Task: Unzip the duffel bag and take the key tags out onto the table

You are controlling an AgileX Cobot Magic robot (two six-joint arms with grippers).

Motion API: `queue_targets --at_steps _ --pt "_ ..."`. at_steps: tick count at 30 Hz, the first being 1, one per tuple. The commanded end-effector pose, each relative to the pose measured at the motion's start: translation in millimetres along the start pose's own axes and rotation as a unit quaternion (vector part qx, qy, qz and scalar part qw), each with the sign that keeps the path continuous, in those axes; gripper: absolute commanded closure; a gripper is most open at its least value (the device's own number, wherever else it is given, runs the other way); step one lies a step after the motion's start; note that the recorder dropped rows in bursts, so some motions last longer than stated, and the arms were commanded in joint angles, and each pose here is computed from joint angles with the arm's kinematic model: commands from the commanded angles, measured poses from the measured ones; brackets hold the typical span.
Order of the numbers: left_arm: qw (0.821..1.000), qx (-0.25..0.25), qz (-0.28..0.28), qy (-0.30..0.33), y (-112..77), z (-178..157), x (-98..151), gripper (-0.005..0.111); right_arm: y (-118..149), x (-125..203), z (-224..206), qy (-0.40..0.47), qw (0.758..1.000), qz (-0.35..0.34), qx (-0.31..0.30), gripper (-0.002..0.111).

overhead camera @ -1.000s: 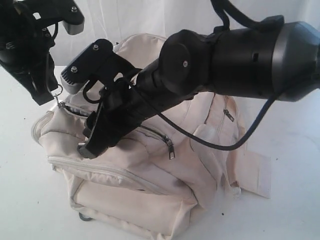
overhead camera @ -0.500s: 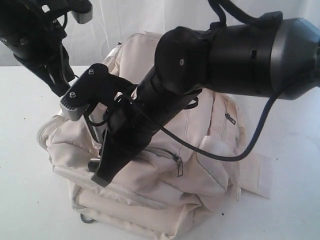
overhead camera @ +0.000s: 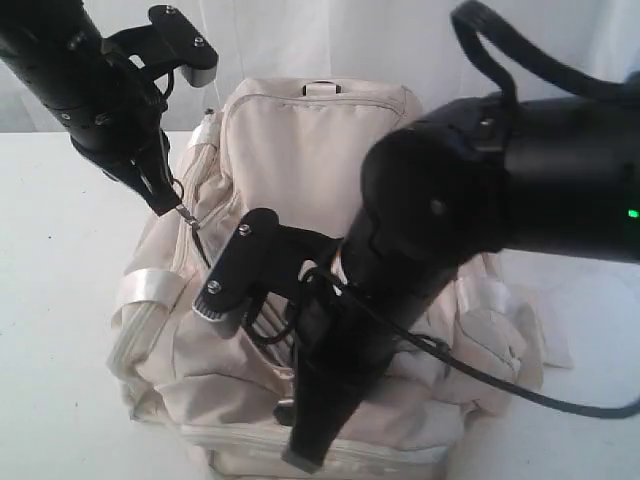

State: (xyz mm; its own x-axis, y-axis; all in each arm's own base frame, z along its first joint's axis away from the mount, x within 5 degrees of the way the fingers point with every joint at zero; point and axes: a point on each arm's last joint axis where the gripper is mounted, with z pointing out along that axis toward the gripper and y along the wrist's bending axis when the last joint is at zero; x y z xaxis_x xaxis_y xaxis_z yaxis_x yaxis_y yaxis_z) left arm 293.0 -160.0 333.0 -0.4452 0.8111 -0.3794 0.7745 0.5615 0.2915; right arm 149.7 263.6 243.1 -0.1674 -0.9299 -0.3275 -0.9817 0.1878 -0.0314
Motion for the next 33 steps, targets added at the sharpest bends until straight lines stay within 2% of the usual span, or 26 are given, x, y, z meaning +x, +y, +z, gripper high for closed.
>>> queue_targets --at_steps 1,5,7,9,12,13,16,18,19,20,22,27,33 --pt "0.996 -0.083 0.009 0.006 28.8 -7.0 9.2 0.107 8.9 60.0 -13.5 0.136 0.989 0.035 0.034 0.108" --pt "0.997 -0.079 0.004 0.019 29.9 -6.8 12.7 0.107 -8.9 95.5 -35.3 0.141 0.977 0.11 0.116 0.108" --pt "0.996 -0.082 0.007 0.023 30.3 -6.9 13.5 0.107 -24.4 112.8 -46.4 0.148 0.96 0.156 0.18 0.108" --pt "0.996 -0.08 0.006 0.027 30.0 -6.9 14.2 0.107 -34.6 121.0 -51.3 0.136 0.948 0.19 0.215 0.108" --pt "0.997 -0.07 0.003 0.041 28.1 -6.8 16.8 0.107 -34.7 117.9 -55.4 0.098 0.951 0.198 0.216 0.108" --pt "0.997 -0.059 0.0 0.051 25.9 -8.4 19.1 0.107 -30.8 110.4 -62.7 0.064 0.955 0.219 0.192 0.101" --pt "0.998 -0.047 -0.006 0.034 22.7 -15.8 18.5 0.107 -27.3 94.2 -84.2 0.004 0.962 0.219 0.164 0.075" --pt "1.0 -0.005 0.007 -0.004 13.3 -28.0 15.8 0.107 -24.9 70.9 -115.6 -0.095 0.965 0.198 0.145 0.04" --pt "1.0 0.005 0.01 -0.012 10.9 -31.0 15.4 0.107 -25.2 63.3 -121.6 -0.129 0.962 0.194 0.14 0.037" --pt "0.999 0.019 0.02 -0.024 7.3 -37.3 15.5 0.107 -23.0 47.4 -129.9 -0.2 0.957 0.174 0.119 0.036" --pt "0.999 0.021 0.016 -0.038 5.4 -45.8 16.1 0.107 -20.1 21.8 -124.7 -0.268 0.952 0.119 0.092 0.037" --pt "0.998 0.013 0.015 -0.054 4.4 -59.4 18.8 0.107 -35.4 -25.2 -79.8 -0.295 0.944 0.106 0.099 0.037" --pt "0.998 0.012 0.014 -0.06 3.7 -63.8 19.5 0.107 -45.1 -63.3 -42.7 -0.303 0.943 0.097 0.099 0.037"
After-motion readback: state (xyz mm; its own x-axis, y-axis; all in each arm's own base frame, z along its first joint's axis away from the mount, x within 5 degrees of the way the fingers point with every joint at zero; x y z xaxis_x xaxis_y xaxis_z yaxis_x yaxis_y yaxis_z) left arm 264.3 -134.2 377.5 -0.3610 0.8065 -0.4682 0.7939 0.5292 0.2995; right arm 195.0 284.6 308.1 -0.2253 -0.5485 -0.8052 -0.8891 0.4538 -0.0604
